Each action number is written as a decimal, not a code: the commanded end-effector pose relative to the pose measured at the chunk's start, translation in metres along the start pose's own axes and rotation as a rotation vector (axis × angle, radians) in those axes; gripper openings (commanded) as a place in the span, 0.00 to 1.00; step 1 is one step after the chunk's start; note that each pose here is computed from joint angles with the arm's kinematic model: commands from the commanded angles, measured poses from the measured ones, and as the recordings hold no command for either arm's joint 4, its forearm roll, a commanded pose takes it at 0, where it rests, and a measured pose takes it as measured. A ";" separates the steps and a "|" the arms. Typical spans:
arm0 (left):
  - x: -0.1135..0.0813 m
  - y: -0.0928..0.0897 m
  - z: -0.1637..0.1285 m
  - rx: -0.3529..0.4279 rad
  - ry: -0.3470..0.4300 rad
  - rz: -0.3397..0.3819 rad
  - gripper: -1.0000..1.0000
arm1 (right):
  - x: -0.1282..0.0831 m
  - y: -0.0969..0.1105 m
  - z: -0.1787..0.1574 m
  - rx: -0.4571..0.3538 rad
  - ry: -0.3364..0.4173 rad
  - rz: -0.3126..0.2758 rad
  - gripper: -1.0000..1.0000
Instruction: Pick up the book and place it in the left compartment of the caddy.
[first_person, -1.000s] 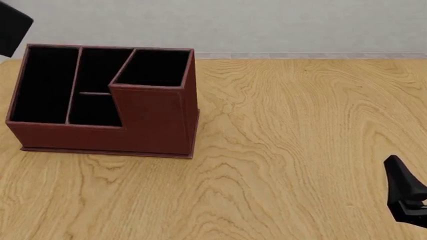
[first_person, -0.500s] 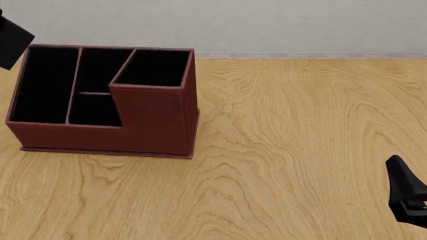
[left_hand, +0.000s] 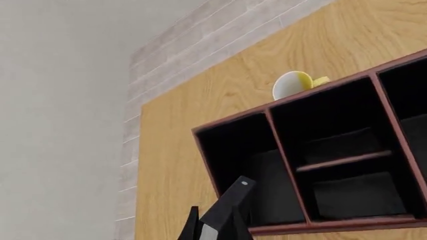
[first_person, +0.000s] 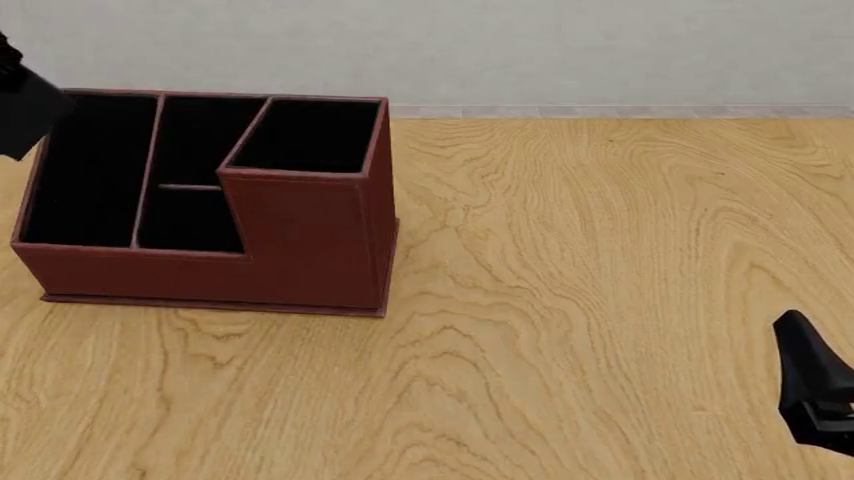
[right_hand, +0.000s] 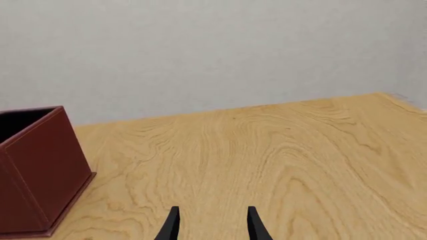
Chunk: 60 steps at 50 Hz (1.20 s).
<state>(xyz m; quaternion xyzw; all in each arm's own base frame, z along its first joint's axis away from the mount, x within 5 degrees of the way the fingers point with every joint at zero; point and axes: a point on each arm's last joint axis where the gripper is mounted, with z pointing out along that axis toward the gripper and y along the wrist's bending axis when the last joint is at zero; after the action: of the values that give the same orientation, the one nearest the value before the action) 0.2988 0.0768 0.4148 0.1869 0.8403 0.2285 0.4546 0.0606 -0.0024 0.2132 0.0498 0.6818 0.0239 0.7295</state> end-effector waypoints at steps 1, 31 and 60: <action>0.007 -0.007 0.011 0.008 0.011 0.090 0.00 | 0.000 0.000 0.001 0.002 0.000 0.003 1.00; 0.025 -0.030 0.049 0.051 0.032 0.162 0.00 | 0.000 -0.001 -0.002 0.011 -0.009 0.010 1.00; 0.047 -0.047 0.076 0.078 0.058 0.238 0.00 | 0.000 -0.001 -0.003 0.018 -0.013 0.014 1.00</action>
<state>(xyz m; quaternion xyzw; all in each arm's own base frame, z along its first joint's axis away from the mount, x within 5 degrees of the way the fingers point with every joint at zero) 0.3298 0.0771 0.3257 0.2787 0.8400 0.2409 0.3984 0.0578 -0.0033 0.2133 0.0599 0.6772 0.0230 0.7330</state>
